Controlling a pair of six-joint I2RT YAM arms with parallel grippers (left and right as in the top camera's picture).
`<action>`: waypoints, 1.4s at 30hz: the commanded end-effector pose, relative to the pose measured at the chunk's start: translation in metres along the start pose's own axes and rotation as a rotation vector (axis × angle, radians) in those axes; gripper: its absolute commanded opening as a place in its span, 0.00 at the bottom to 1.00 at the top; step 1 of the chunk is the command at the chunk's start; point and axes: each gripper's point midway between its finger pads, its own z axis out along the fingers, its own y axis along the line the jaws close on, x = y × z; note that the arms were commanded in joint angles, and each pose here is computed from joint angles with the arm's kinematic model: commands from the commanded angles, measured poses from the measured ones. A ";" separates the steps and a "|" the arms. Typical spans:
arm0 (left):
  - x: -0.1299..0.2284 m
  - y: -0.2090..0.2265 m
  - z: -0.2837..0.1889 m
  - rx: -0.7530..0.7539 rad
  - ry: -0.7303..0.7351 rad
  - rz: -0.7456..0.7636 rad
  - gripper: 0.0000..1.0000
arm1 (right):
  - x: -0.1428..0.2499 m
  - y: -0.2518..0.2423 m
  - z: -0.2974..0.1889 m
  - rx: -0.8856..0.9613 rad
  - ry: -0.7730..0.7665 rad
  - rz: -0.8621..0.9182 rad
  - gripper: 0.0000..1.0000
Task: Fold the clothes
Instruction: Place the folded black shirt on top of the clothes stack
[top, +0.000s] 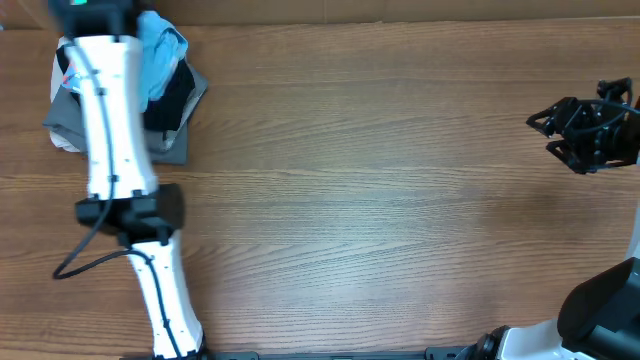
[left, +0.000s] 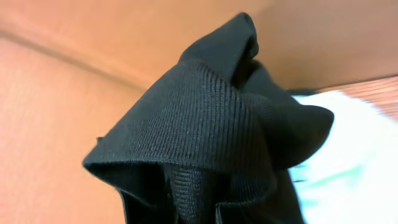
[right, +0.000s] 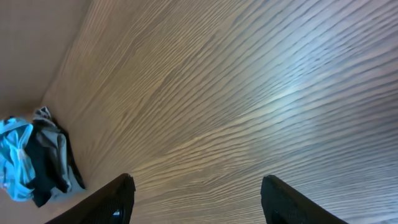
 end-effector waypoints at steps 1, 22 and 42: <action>0.011 0.042 0.006 0.028 -0.054 0.005 0.04 | 0.005 0.010 0.005 -0.005 0.016 -0.003 0.68; 0.042 -0.050 0.071 0.381 -0.070 0.136 0.04 | 0.015 0.025 0.018 0.029 0.039 -0.021 0.68; 0.013 -0.132 0.027 0.601 0.006 -0.255 1.00 | 0.013 0.021 0.018 0.050 0.029 -0.024 0.72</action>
